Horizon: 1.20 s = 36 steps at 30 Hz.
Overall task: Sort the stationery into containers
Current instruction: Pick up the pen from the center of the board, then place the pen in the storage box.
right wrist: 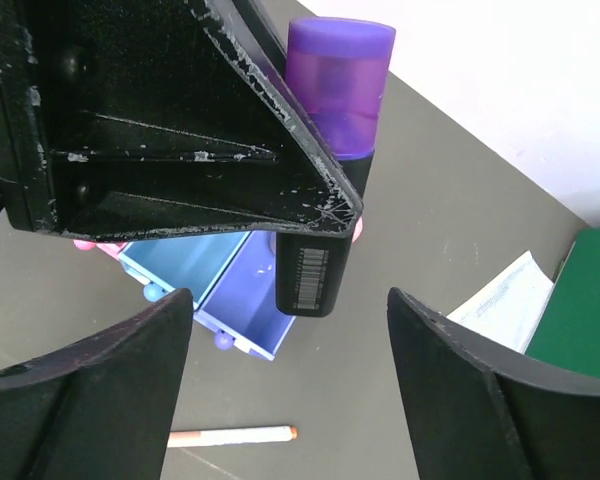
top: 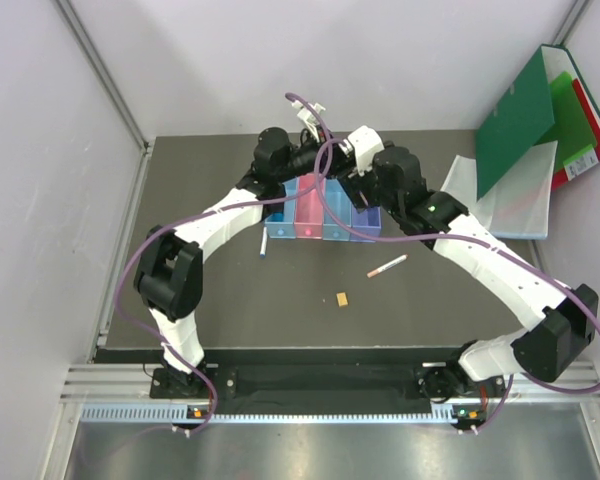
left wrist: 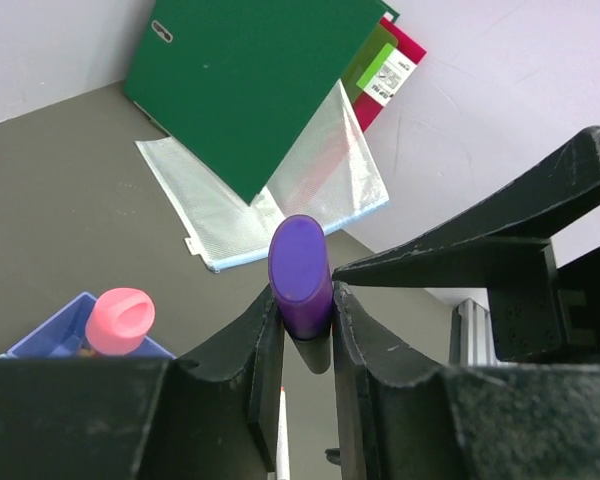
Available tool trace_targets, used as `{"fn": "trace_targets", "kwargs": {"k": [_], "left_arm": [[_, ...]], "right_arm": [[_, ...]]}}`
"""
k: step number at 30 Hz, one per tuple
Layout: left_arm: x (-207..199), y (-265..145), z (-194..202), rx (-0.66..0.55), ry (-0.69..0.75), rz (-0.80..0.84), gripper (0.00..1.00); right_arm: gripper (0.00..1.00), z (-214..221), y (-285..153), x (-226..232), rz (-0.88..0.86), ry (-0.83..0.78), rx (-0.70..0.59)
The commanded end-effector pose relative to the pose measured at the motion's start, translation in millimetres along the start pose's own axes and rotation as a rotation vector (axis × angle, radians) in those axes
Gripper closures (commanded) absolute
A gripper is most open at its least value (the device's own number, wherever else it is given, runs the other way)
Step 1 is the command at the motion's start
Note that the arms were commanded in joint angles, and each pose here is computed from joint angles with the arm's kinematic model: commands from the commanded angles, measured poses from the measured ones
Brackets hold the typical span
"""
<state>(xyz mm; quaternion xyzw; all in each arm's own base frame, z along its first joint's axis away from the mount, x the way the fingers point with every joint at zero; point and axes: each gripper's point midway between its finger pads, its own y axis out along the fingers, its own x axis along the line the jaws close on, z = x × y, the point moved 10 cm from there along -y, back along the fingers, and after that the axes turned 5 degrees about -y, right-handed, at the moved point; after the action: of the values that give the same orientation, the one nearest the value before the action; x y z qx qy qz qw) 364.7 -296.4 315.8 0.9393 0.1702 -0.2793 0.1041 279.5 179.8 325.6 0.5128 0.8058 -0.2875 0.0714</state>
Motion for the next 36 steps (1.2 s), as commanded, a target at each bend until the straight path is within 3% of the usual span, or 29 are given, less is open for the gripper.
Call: {"fn": "trace_targets", "kwargs": {"k": [1, 3, 7, 12, 13, 18, 36], "left_arm": [[-4.5, -13.0, -20.7, -0.036, 0.086, -0.02, 1.0], [1.0, -22.7, -23.7, -0.003, 0.119, -0.051, 1.0], [38.1, -66.7, -23.0, 0.212, 0.078, -0.246, 1.0], [70.8, -122.5, -21.1, 0.358, 0.177, -0.452, 1.0], [76.4, -128.2, -26.0, 0.384, 0.246, -0.506, 1.0], [94.6, -140.8, -7.8, 0.568, 0.206, -0.587, 1.0], [146.6, -125.0, 32.3, 0.702, 0.175, -0.655, 1.0]], "right_arm": [[0.22, -27.4, -15.3, -8.6, 0.018, 0.024, -0.114], [0.21, -25.7, -17.8, -9.5, 0.023, 0.02, -0.109], [0.21, -19.1, -26.0, -14.5, 0.053, 0.017, -0.097], [0.2, -7.3, -29.9, -28.6, 0.108, 0.041, -0.084], [0.2, -2.3, -28.1, -31.1, 0.119, 0.043, -0.07], [0.2, 6.4, -30.0, -34.5, 0.128, 0.04, -0.05], [0.2, 15.3, -38.7, -42.9, 0.137, 0.064, -0.041]]}}
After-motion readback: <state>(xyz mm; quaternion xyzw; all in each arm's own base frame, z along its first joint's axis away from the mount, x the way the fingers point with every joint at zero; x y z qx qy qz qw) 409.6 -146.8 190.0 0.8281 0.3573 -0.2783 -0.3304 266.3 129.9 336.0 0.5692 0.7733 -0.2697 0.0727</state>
